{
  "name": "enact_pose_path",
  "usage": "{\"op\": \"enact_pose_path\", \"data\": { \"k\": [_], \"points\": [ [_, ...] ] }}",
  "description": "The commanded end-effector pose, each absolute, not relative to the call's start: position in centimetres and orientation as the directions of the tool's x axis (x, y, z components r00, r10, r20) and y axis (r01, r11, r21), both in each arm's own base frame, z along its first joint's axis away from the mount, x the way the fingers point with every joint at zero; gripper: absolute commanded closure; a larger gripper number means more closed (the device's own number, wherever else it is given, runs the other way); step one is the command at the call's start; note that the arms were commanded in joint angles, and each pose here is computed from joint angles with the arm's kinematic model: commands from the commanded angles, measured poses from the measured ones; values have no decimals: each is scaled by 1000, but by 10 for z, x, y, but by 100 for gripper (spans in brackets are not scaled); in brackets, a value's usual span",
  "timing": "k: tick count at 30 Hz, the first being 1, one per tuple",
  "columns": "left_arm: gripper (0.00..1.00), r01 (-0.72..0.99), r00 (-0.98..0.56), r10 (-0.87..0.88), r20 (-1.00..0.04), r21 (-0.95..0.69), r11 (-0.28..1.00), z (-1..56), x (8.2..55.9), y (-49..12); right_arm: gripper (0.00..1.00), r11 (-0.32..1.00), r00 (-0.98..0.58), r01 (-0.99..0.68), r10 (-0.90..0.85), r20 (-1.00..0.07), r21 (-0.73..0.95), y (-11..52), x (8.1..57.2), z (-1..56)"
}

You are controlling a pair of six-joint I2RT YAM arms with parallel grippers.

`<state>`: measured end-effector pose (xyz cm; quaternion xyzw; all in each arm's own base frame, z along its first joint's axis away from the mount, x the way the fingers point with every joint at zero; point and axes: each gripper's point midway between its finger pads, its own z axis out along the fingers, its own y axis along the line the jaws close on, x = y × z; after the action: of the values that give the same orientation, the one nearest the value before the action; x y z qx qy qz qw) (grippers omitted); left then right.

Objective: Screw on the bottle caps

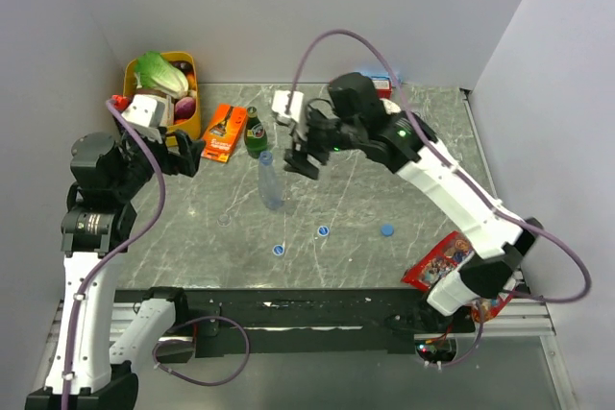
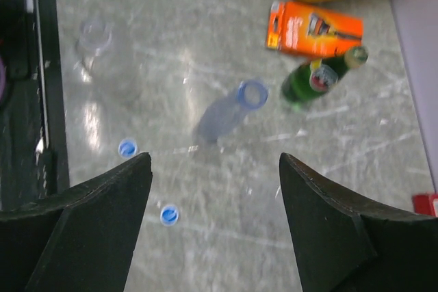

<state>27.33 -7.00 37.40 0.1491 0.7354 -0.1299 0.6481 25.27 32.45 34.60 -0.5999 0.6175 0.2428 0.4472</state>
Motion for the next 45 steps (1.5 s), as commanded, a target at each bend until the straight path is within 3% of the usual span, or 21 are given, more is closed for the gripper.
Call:
{"op": "enact_pose_path", "data": {
  "k": [1, 19, 34, 40, 45],
  "points": [
    [4, 226, -59, -75, -995, -86, 970, 396, 281, -44, 19, 264, 115, -931, -447, -887, -254, 358, 278, 378],
    [4, 231, -62, -130, -990, -141, 963, 388, 277, -42, 16, 353, -59, -920, -551, -833, -168, 399, 331, 293],
    [4, 208, -77, -126, -989, -140, 968, 377, 277, -36, 25, 362, -99, -919, -599, -794, -158, 410, 347, 255],
    [4, 214, -93, -130, -987, -147, 966, 371, 281, -37, 35, 359, -95, -917, -617, -781, -171, 408, 348, 249],
    [4, 264, -111, -112, -988, -138, 955, 362, 285, -45, 55, 346, -84, -922, -619, -781, -175, 405, 345, 252]
  ]
}}
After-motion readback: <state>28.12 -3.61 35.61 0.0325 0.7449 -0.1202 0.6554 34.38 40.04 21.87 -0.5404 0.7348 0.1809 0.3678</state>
